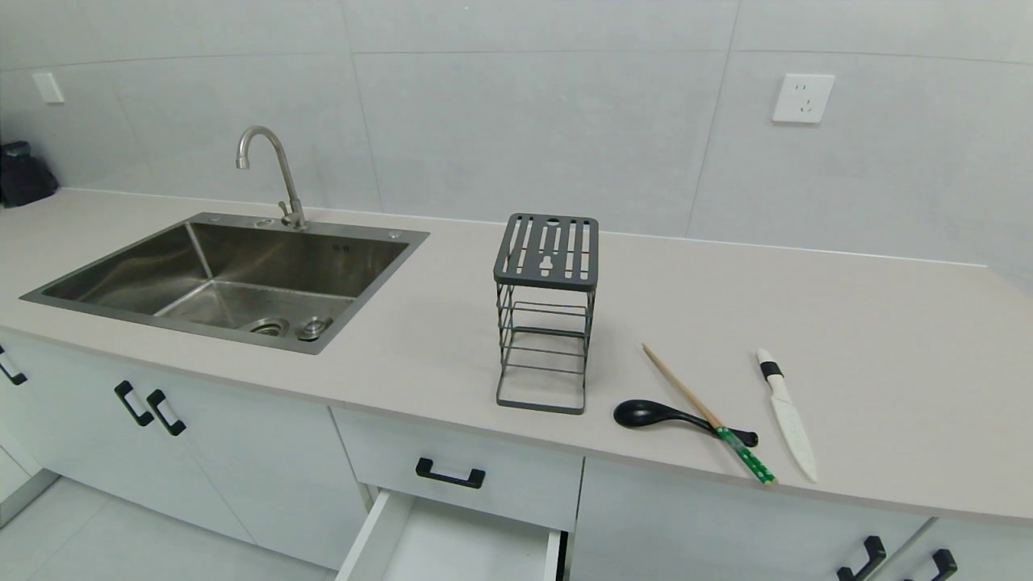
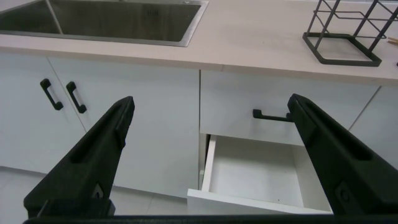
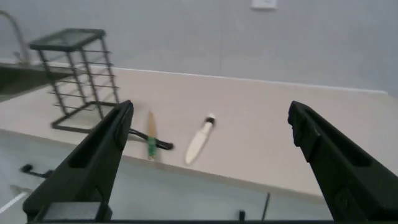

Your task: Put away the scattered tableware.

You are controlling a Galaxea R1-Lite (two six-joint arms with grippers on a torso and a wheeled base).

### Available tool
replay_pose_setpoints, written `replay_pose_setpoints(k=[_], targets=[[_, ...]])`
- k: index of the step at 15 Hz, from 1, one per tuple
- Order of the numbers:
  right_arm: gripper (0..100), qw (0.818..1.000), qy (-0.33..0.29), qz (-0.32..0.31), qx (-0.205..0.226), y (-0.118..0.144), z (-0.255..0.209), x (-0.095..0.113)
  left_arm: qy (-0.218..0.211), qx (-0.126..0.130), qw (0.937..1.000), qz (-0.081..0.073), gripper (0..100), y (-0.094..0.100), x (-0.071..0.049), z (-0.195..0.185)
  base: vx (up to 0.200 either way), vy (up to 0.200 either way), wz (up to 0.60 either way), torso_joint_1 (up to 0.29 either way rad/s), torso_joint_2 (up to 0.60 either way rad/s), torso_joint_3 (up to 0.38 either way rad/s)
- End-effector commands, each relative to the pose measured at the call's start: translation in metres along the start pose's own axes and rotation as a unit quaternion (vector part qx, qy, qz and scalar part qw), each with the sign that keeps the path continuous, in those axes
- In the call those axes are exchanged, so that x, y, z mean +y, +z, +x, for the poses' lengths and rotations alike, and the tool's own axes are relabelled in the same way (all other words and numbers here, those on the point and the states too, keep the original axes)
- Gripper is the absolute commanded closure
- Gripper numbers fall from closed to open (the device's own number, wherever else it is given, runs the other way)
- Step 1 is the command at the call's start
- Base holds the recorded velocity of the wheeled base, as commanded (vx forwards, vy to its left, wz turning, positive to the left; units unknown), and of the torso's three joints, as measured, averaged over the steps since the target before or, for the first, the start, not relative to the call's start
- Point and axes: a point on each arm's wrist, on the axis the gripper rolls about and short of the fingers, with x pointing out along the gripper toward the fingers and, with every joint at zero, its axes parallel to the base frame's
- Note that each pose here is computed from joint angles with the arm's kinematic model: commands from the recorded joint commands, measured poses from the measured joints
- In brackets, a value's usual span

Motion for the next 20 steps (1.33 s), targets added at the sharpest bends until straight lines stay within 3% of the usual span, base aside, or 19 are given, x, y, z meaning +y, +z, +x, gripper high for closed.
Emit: replay_pose_setpoints(k=[1,4,8,13,17,20], targets=[[0,0.998,0.068,0.002,0.014,0.022,0.011,0.000,0.000,0.001,1.0000,0.000,0,0.000,0.000,0.000,0.000,0.000,0.00,0.000,0.00,0.000],[0,0.992,0.118,0.010,0.052,0.036,0.031,-0.001,0.000,0.001,1.0000,0.000,0,0.000,0.000,0.000,0.000,0.000,0.00,0.000,0.00,0.000],[0,0.976,0.165,0.038,0.136,0.030,0.055,-0.002,0.000,0.001,1.0000,0.000,0,0.000,0.000,0.000,0.000,0.000,0.00,0.000,0.00,0.000],[0,0.917,0.160,0.104,0.350,0.023,0.083,-0.004,0.000,0.001,1.0000,0.000,0,0.000,0.000,0.000,0.000,0.000,0.00,0.000,0.00,0.000],[0,0.875,0.160,0.123,0.441,0.005,0.119,-0.007,0.000,0.001,1.0000,0.000,0,0.000,0.000,0.000,0.000,0.000,0.00,0.000,0.00,0.000],[0,0.851,0.191,0.116,0.474,-0.012,0.145,-0.001,0.000,0.001,1.0000,0.000,0,0.000,0.000,0.000,0.000,0.000,0.00,0.000,0.00,0.000]])
